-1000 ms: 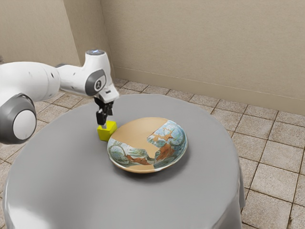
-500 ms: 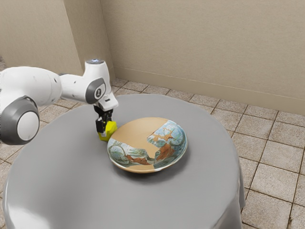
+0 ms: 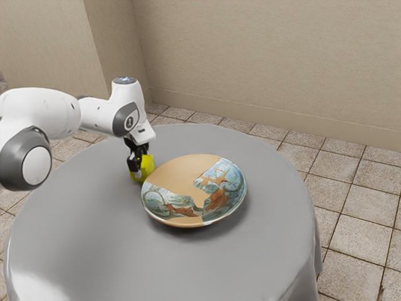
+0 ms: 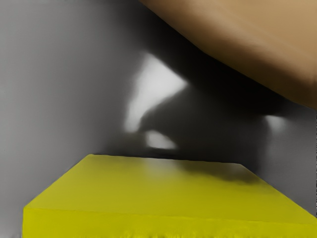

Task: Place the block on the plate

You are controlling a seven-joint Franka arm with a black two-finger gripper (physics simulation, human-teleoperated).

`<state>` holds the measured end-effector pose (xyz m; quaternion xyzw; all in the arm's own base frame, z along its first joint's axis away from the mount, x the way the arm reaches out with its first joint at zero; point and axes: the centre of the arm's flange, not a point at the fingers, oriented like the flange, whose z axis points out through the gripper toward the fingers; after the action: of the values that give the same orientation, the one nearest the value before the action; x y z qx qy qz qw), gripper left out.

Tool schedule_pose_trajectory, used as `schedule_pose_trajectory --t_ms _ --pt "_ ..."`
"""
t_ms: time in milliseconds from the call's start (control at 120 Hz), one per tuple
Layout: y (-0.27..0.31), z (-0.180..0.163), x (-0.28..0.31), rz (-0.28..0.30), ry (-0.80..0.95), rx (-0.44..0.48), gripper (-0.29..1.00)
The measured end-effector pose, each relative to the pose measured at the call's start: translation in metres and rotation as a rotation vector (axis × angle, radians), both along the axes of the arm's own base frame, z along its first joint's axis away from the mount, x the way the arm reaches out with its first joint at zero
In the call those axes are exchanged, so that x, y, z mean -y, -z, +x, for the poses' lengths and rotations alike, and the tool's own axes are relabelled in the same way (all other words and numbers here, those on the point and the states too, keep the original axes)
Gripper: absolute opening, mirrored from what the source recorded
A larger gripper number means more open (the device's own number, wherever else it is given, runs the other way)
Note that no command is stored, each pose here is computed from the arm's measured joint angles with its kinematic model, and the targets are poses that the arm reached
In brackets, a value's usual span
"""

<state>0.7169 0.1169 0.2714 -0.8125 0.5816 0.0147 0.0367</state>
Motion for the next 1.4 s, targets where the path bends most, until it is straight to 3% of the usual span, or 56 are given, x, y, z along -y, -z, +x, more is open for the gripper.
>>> schedule_pose_trajectory --t_ms 275,492,817,1142,1400 --pt "-0.07 -0.014 0.013 0.004 0.012 0.056 0.4" --pt "-0.111 -0.031 0.066 -0.007 0.077 0.07 0.4" --pt "-0.109 -0.036 0.159 -0.031 0.187 0.04 0.4" --pt "-0.055 -0.038 0.182 -0.046 0.193 -0.046 0.4" --pt "-0.052 -0.039 0.182 -0.05 0.184 -0.057 0.59"
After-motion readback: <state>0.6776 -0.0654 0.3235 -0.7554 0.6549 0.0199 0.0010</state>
